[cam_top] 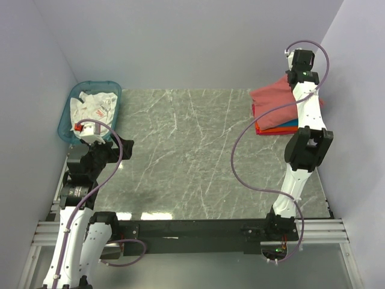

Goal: Fold and stack the t-shirts
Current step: Neatly place the folded tshirt to the corner

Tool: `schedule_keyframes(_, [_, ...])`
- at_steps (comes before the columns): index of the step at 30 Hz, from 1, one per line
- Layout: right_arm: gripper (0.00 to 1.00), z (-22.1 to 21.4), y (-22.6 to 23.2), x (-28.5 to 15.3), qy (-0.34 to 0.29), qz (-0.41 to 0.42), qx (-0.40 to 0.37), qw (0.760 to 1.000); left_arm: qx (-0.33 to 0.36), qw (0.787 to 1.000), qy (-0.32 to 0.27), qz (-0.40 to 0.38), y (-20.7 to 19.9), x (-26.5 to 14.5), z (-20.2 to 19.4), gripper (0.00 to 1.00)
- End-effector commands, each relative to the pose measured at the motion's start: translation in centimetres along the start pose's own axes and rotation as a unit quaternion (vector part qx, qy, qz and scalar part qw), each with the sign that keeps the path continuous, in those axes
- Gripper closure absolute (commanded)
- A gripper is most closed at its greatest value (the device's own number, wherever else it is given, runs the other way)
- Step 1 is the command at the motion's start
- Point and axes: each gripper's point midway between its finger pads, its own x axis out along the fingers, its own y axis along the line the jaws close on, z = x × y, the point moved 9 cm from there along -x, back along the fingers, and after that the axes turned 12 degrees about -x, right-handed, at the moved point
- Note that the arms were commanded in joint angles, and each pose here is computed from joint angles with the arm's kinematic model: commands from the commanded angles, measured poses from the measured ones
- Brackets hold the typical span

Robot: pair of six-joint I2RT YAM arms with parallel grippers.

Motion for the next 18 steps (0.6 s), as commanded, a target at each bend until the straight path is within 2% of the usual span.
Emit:
schedule_keyframes(1, [1.00, -0.1, -1.3, 1.2, -0.003, -0.054, 0.019, 0.998, 0.010, 1.000, -0.005, -0.010, -0.1, 0.1, 0.2, 0.01])
schedule_keyframes(9, [0.98, -0.8, -0.6, 3.8, 0.017, -0.068, 0.013, 0.997, 0.009, 1.000, -0.003, -0.009, -0.1, 0.2, 0.2, 0.01])
schedule_keyframes(14, [0.90, -0.9, -0.5, 5.0, 0.024, -0.073, 0.013, 0.997, 0.009, 1.000, -0.002, -0.006, 0.0, 0.3, 0.2, 0.01])
schedule_keyframes(17, [0.76, -1.0, -0.3, 5.7, 0.030, -0.080, 0.008, 0.996, 0.009, 1.000, -0.001, -0.007, 0.0, 0.3, 0.2, 0.00])
schedule_keyframes(18, [0.62, -1.2, -0.1, 6.2, 0.033, -0.081, 0.004, 0.996, 0.009, 1.000, 0.000, -0.005, 0.0, 0.4, 0.2, 0.00])
